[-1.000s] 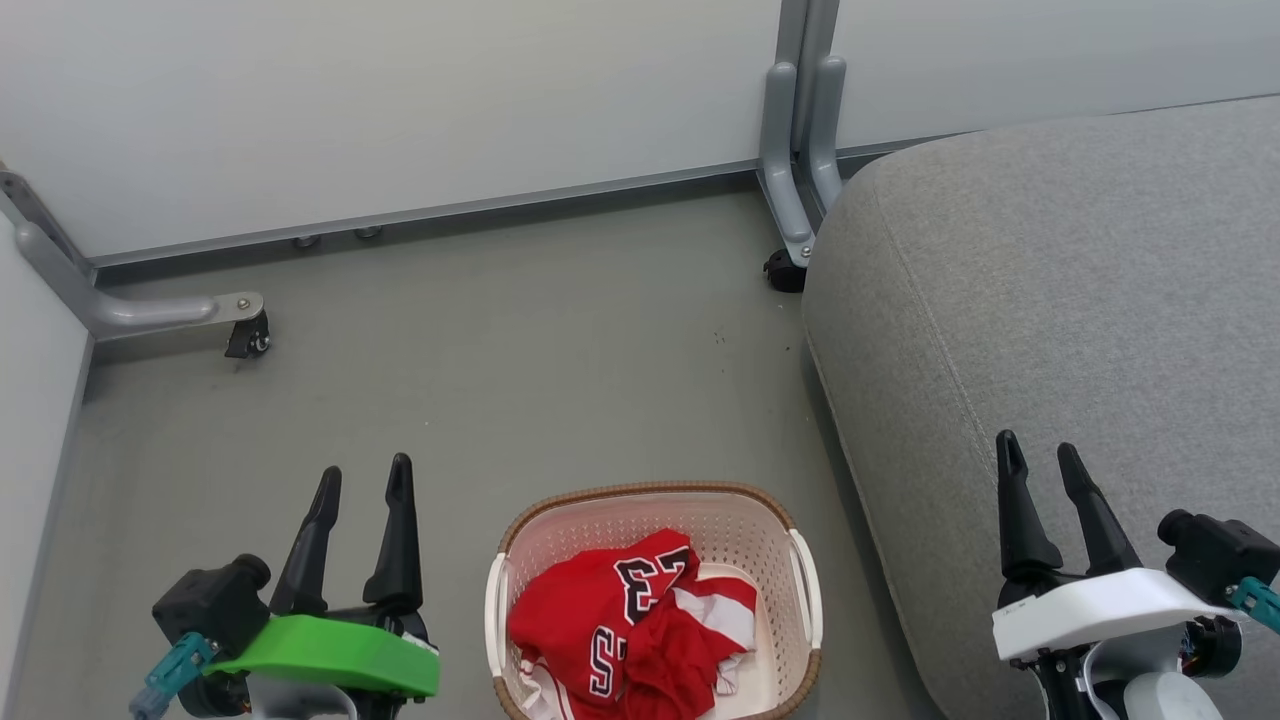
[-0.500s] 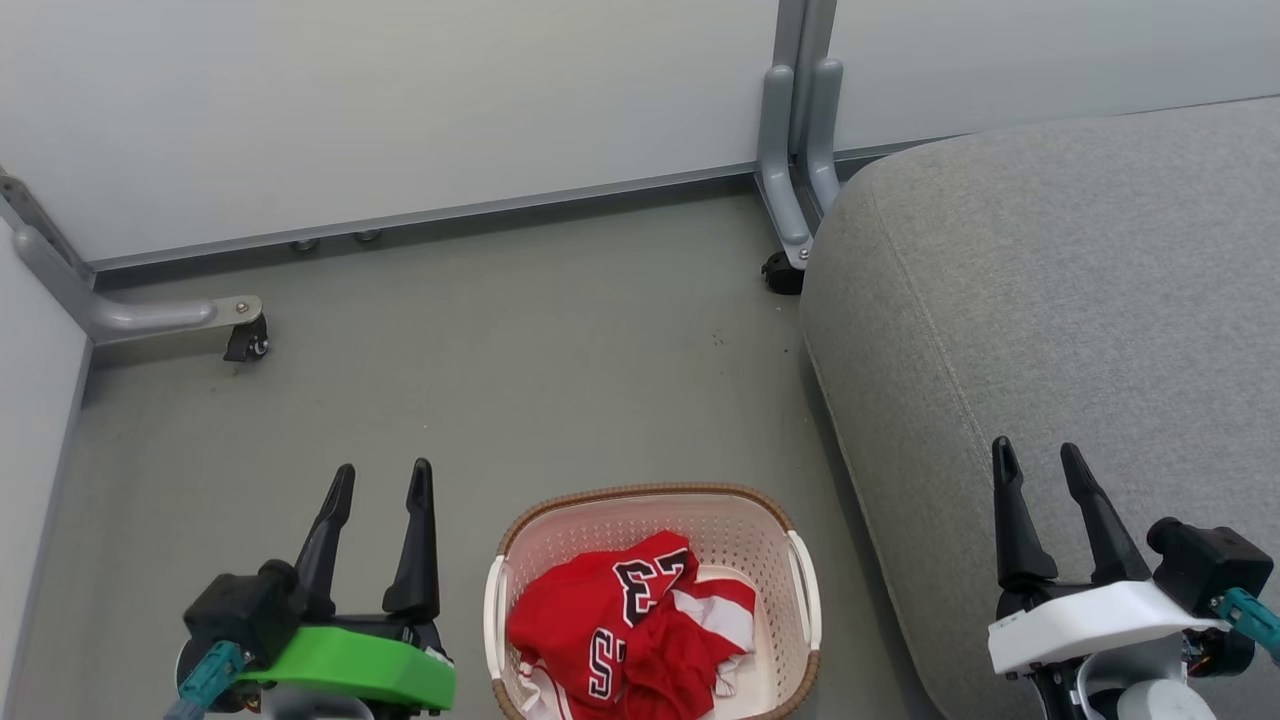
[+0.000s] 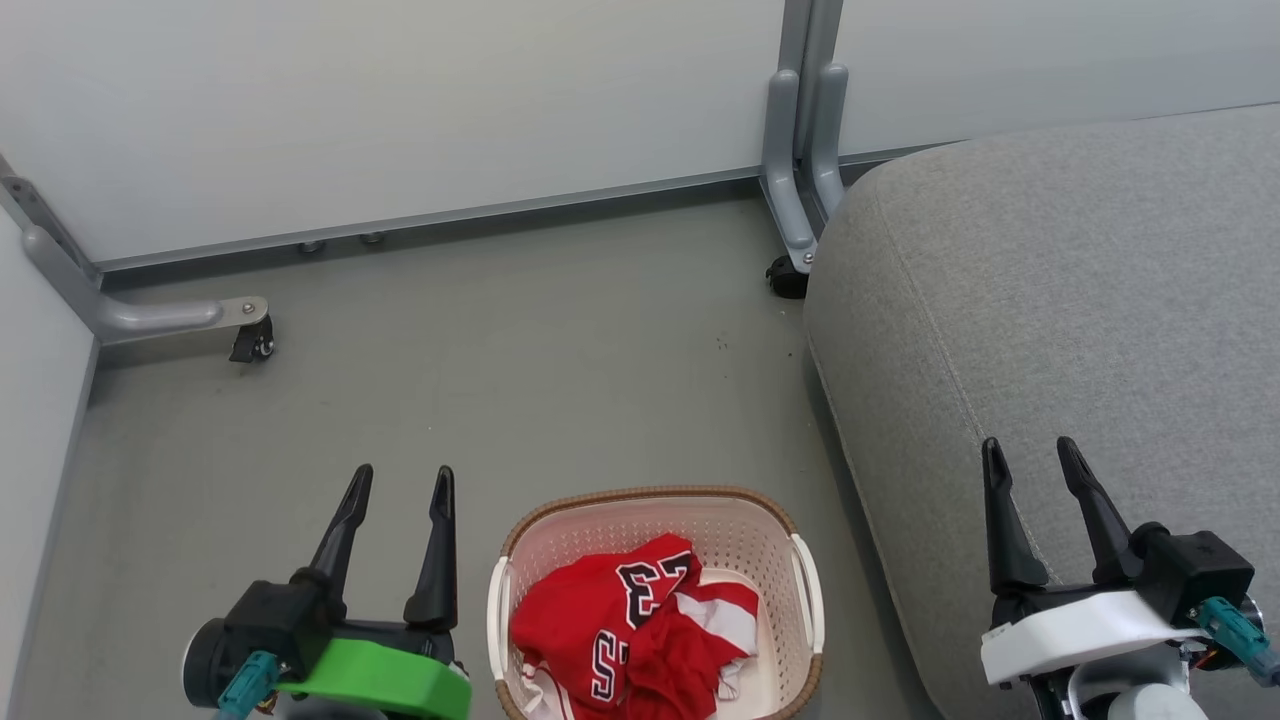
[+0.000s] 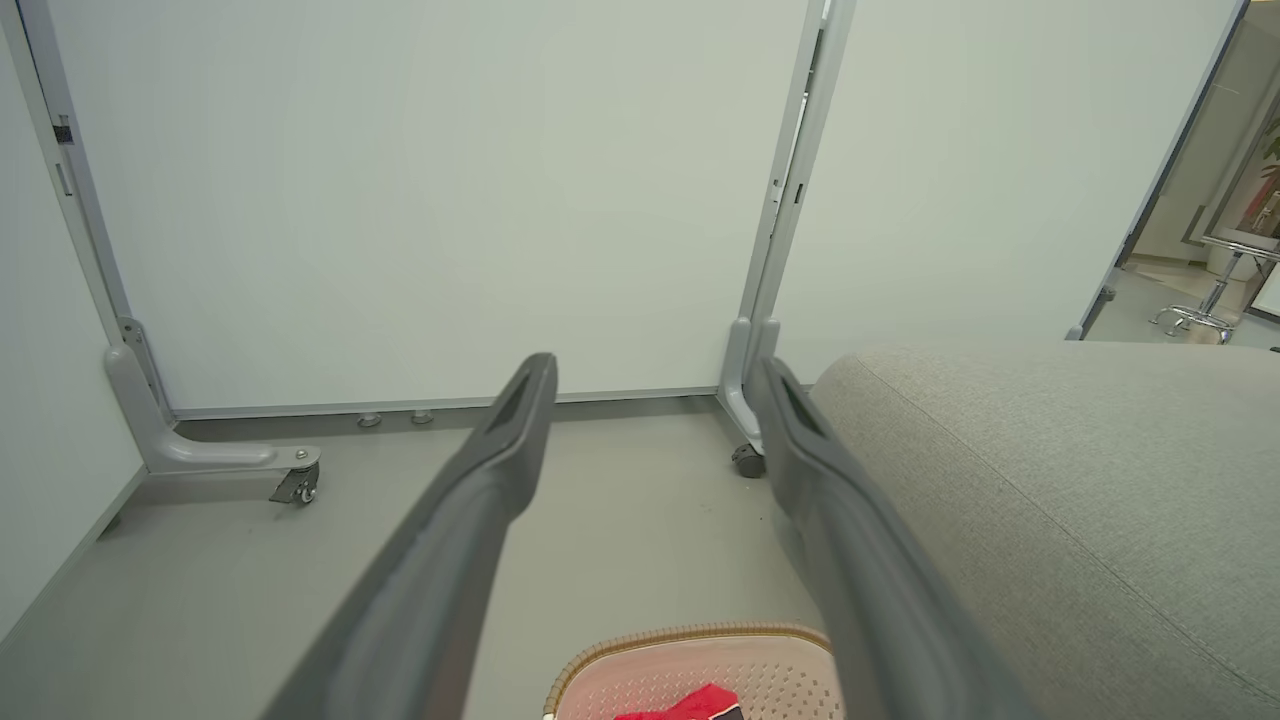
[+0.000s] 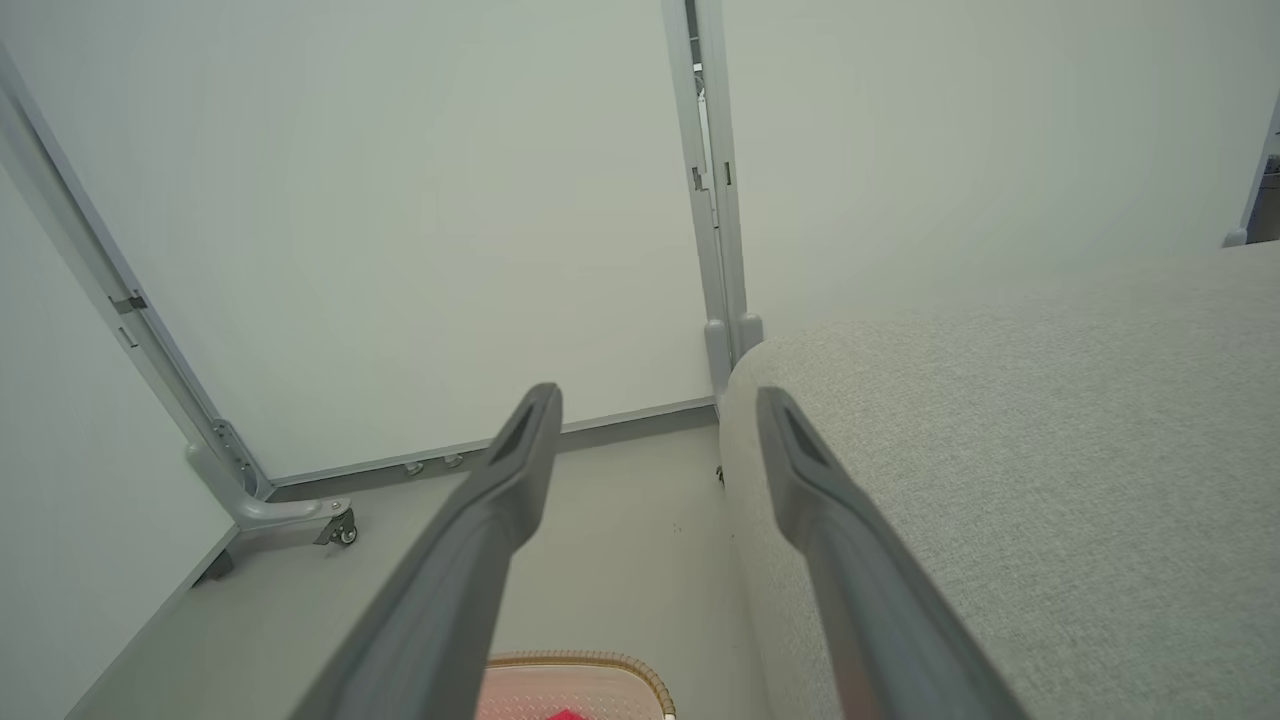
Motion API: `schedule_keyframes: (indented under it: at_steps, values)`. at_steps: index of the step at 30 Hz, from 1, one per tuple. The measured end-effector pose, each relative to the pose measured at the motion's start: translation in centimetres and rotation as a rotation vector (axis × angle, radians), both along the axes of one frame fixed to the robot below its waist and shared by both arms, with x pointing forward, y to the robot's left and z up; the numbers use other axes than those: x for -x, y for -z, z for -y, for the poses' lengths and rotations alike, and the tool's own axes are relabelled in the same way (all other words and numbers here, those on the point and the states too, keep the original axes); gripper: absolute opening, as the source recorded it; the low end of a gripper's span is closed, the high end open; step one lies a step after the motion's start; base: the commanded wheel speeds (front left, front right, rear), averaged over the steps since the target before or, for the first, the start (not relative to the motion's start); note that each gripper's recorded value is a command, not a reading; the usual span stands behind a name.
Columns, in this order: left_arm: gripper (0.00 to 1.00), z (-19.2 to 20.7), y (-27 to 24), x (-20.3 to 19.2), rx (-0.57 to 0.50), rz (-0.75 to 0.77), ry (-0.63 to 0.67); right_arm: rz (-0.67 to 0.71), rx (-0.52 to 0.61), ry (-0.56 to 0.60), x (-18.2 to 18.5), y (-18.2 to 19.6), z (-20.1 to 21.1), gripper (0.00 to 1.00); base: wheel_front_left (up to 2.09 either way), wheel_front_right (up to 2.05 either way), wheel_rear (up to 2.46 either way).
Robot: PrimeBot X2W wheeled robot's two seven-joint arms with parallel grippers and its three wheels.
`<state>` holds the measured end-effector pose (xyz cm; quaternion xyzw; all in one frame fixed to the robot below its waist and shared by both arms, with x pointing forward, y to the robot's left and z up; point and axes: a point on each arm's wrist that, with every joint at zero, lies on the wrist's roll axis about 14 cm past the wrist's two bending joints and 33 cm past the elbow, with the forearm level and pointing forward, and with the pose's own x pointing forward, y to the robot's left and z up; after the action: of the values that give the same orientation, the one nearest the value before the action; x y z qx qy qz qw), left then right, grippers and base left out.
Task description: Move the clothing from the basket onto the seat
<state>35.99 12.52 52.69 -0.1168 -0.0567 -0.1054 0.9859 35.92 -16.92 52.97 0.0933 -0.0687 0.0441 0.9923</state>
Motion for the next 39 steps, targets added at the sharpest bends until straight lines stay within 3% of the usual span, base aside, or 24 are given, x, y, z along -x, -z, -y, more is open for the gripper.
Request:
schedule_keyframes:
  at_steps: [20, 39]
  values:
    - [1.00, 1.3, 0.0, 0.5, -0.136, 0.046, 0.037, 0.045, 0.150, -0.015, 0.3, -0.6, -0.6, 1.00, 0.00, 0.00, 0.00]
    - [1.00, 1.4, 0.4, 0.5, -0.142, 0.037, 0.044, 0.042, 0.151, -0.017, 0.3, -0.5, -0.6, 1.00, 0.00, 0.00, 0.00]
